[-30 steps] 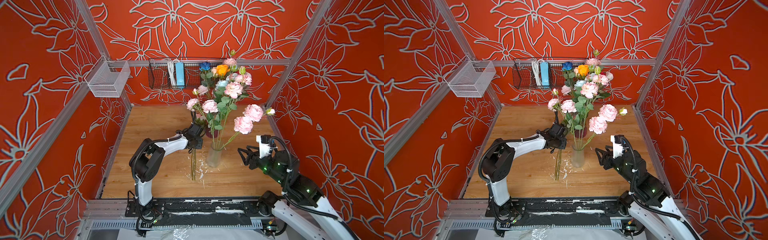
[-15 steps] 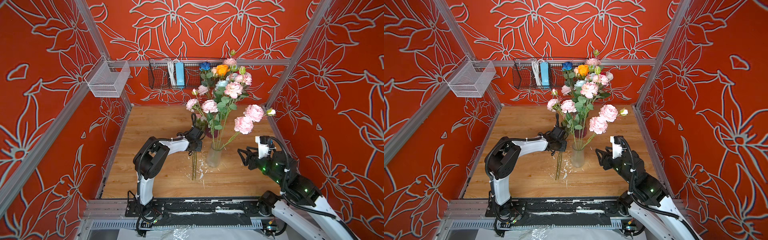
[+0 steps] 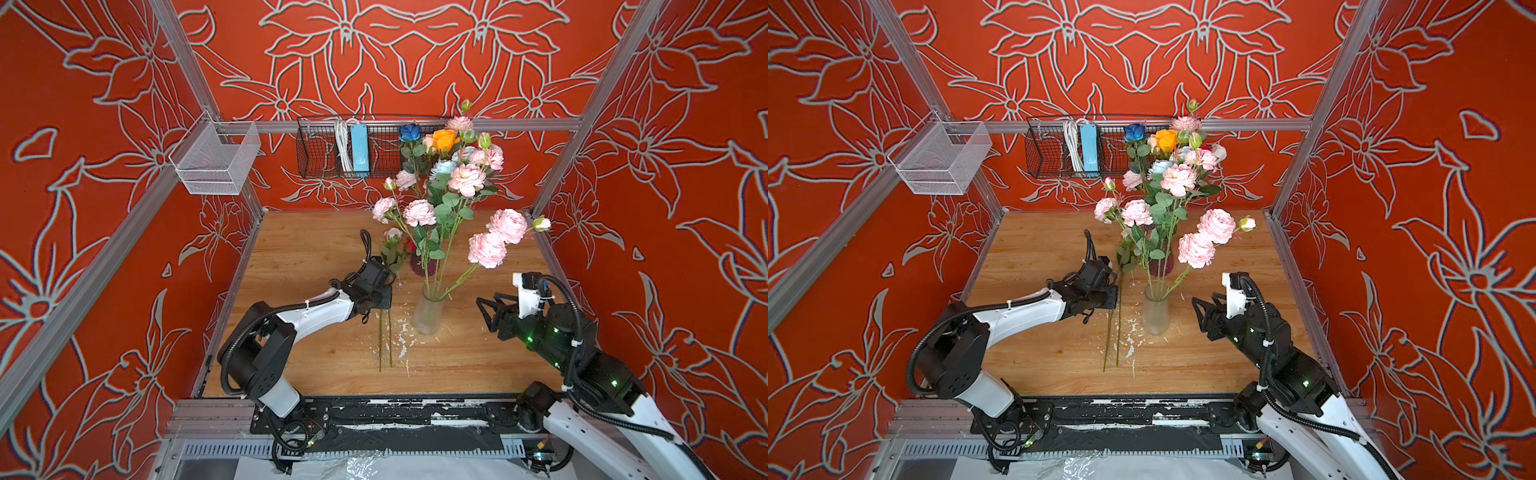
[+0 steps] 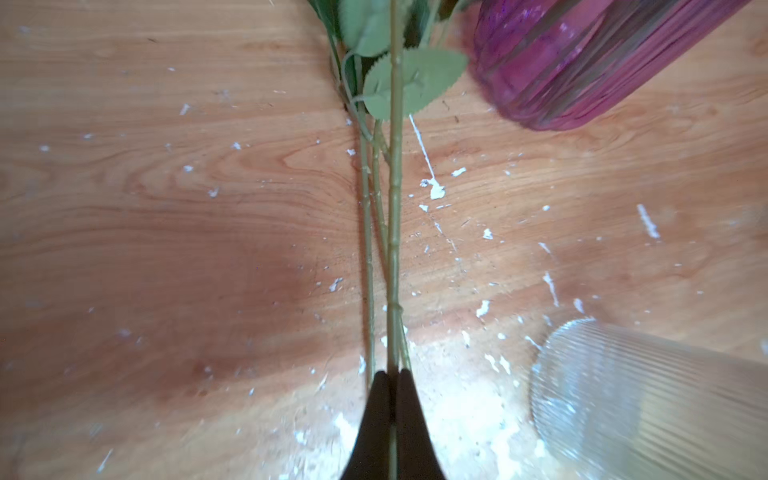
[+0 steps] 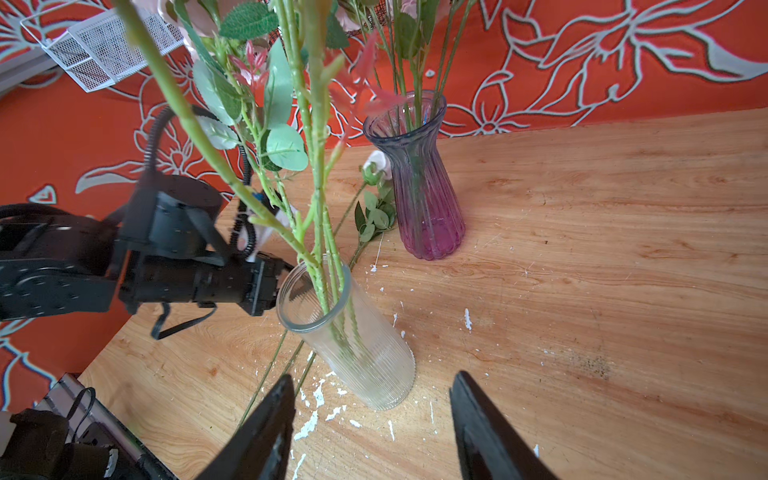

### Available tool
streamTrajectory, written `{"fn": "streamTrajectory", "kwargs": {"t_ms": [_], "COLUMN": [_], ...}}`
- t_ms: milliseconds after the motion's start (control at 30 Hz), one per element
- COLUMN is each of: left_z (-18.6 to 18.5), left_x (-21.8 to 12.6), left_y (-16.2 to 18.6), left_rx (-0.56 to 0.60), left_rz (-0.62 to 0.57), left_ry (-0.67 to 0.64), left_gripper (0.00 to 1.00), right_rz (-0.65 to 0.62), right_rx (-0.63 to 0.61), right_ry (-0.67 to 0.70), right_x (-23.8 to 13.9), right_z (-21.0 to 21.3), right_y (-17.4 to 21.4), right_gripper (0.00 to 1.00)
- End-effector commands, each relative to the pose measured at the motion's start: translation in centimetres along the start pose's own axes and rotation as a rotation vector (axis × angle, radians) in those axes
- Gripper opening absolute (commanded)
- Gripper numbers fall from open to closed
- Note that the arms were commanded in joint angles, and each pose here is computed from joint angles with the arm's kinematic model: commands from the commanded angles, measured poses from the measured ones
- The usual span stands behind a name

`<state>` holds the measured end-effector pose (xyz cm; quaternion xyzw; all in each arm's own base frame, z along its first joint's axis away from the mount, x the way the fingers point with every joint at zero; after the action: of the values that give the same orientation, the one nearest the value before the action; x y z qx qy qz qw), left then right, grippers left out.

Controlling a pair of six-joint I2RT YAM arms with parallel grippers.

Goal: Arrange the flowers into the vase
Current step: 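Close the left gripper on a loose rose stem on the table, then lift the white rose high with the left gripper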

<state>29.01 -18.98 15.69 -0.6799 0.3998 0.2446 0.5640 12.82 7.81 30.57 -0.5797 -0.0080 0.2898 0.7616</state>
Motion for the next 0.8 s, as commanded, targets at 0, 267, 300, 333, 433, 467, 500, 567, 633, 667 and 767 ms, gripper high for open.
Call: {"fn": "streamTrajectory", "kwargs": {"t_ms": [0,267,300,333,433,467,500,567,633,667,767], "left_z": [0.6,1.4,1.7,1.9,3.1,3.6,4.1,5.1,5.9,6.2,6.7], "left_x": [-1.2,-5.8,-6.5,-7.0,-8.9,-9.7,-10.5,-12.4,-14.1,-14.9,-17.4], "left_y": [0.1,0.0,0.1,0.3,1.2,1.5,1.8,2.4,3.0,3.2,3.4], "left_rx": [-0.051,-0.118,-0.13,-0.146,-0.21,-0.235,-0.262,-0.321,-0.36,-0.373,-0.367], "left_rz": [-0.041,-0.153,-0.167,-0.18,-0.237,-0.269,-0.307,-0.401,-0.501,-0.56,-0.727], "left_ry": [-0.014,0.021,0.019,0.017,0.008,0.012,0.013,0.029,0.068,0.095,0.195], "left_gripper": [0.0,0.0,0.0,0.0,0.0,0.0,0.0,0.0,0.0,0.0,0.0], "right_rz": [-0.013,-0.033,-0.038,-0.044,-0.059,-0.064,-0.072,-0.089,-0.114,-0.129,-0.153], "right_rx": [0.02,0.04,0.044,0.049,0.062,0.067,0.072,0.083,0.1,0.107,0.132], "right_ry": [0.021,0.031,0.035,0.034,0.048,0.058,0.067,0.083,0.104,0.113,0.14], "right_x": [0.2,0.1,0.1,0.1,0.1,0.1,0.0,-0.2,-0.4,-0.5,-0.4], "right_z": [-0.3,-0.5,-0.5,-0.6,-0.8,-0.9,-1.0,-1.2,-1.5,-1.7,-2.2], "right_y": [0.2,0.2,0.3,0.3,0.4,0.4,0.4,0.4,0.5,0.6,1.1], "right_gripper": [0.61,0.61,0.61,0.61,0.61,0.62,0.62,0.62,0.63,0.63,0.63]}}
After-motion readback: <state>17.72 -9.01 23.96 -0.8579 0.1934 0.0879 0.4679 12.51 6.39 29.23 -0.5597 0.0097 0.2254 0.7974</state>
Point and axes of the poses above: each gripper's point midway between its finger pads, its own x axis out along the fingers, its own z axis along the line the jaws close on, y = z × x, the point moved 9 cm from there along -x, back along the fingers, and after that the axes turned 1 degree about -x, right-handed, at the moved point
